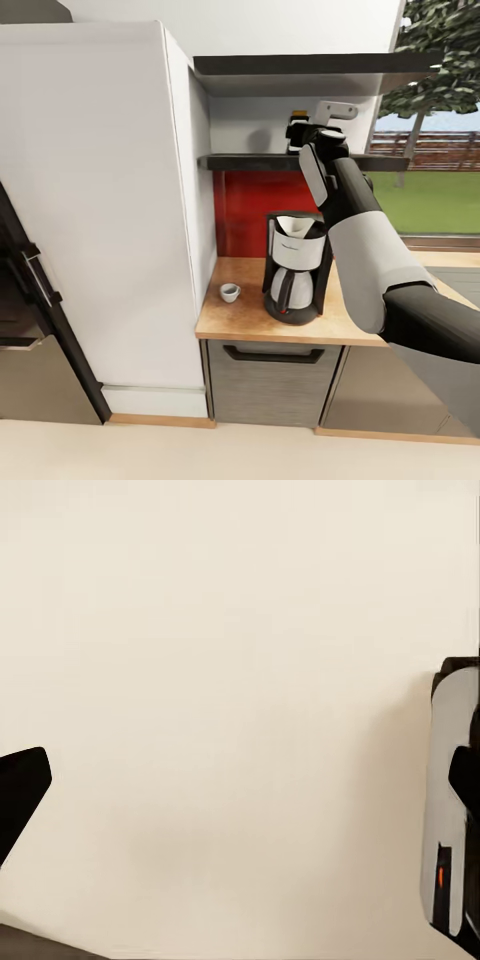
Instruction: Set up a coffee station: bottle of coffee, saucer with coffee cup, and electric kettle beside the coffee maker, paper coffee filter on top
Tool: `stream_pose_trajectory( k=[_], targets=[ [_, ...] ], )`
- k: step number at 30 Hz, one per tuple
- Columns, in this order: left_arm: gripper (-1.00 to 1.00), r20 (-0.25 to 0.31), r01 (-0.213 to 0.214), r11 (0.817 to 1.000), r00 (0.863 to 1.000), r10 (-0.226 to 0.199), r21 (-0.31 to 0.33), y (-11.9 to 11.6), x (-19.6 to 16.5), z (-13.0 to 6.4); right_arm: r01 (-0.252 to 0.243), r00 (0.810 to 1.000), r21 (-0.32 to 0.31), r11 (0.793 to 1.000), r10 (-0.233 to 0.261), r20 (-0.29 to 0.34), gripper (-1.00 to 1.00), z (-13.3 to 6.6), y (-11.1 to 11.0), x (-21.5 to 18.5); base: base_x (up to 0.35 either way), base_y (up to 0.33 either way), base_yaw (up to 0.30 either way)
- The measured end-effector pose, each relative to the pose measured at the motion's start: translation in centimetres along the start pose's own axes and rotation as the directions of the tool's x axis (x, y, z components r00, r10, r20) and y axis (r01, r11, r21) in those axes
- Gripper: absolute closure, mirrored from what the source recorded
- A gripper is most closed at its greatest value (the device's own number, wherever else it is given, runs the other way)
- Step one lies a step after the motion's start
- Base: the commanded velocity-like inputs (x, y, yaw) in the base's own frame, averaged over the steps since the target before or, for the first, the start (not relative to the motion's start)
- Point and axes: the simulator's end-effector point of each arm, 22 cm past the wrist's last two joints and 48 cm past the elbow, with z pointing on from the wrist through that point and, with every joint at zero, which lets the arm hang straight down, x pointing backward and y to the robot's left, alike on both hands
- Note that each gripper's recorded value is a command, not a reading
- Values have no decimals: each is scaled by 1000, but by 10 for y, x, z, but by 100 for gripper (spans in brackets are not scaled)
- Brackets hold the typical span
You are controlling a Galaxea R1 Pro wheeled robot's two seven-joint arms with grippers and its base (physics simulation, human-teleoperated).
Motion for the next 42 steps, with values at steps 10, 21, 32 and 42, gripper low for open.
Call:
stream_pose_trajectory(
  k=[10,21,32,42],
  targets=[
    [-100,-5,28,983,1000,-27,181,-40,-5,-2,6,1000,4,1000,-6,5,-100,0,-1,-2,0,200,0],
    [-100,-35,24,989,999,-19,147,-4,11,-1,102,995,123,987,-103,2,-100,3,-27,7,0,10,0],
    [-100,-49,11,993,999,-6,116,21,19,0,112,993,151,982,-114,5,-100,3,-34,5,0,0,0],
    [-100,-106,5,996,994,5,92,39,37,-2,113,993,151,982,-115,5,-100,2,-34,5,210,62,0]
  ],
)
